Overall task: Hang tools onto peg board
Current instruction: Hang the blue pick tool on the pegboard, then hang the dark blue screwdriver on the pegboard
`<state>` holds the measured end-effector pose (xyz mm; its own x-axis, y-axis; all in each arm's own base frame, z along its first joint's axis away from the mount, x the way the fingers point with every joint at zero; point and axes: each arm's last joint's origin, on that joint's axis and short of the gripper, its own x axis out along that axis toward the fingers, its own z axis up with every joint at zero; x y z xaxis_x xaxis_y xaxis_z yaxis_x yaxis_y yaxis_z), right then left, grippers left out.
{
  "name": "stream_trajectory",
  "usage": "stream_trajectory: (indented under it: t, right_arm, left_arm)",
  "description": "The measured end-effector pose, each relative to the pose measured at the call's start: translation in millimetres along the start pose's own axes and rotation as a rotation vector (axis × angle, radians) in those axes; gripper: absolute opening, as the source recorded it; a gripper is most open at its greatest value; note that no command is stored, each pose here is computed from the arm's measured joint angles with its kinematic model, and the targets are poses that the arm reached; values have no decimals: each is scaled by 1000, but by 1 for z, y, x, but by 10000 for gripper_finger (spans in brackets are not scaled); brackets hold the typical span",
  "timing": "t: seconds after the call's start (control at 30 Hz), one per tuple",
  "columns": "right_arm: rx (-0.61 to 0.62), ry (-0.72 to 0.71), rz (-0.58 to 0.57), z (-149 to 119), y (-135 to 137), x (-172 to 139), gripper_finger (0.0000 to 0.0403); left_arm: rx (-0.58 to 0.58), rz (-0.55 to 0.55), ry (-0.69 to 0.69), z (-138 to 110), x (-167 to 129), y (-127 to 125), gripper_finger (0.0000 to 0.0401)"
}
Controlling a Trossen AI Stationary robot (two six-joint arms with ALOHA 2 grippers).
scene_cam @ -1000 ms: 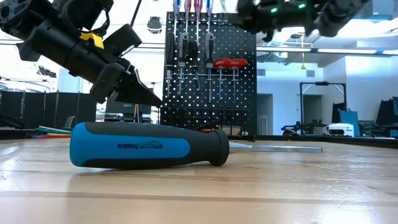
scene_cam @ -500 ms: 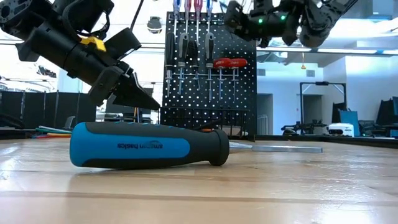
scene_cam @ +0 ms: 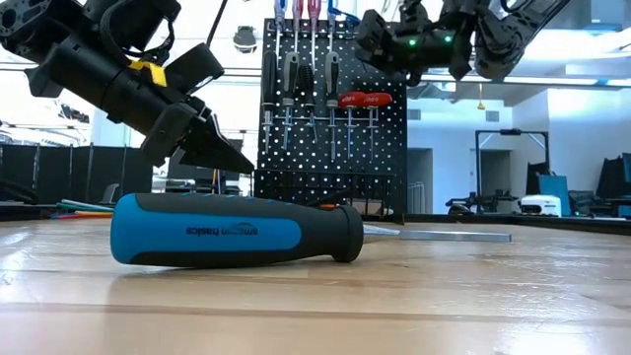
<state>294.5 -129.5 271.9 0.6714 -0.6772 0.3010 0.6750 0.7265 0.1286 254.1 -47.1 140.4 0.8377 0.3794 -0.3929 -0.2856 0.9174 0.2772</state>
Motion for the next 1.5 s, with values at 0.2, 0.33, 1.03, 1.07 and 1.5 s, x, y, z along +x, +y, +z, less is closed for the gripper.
stream_trajectory:
  t: [0.2,0.33,1.03,1.07,1.5]
  right_arm:
    - [-14,71,-15,-12,-5,3,0]
    - [-21,90,-17,-22,-6,5,4]
    - [-241,147,49,-26,11,-4,180]
    - [-262,140,61,-21,14,-6,187]
    - [-377,224,250,39,47,-55,197]
  left_arm:
    - [0,0,0,0,0,0,0]
    - [-1,0,-1,0,0,0,0]
    - [2,0,3,0,0,0,0]
    - [2,-1,3,0,0,0,0]
    - [5,-1,7,-1,0,0,0]
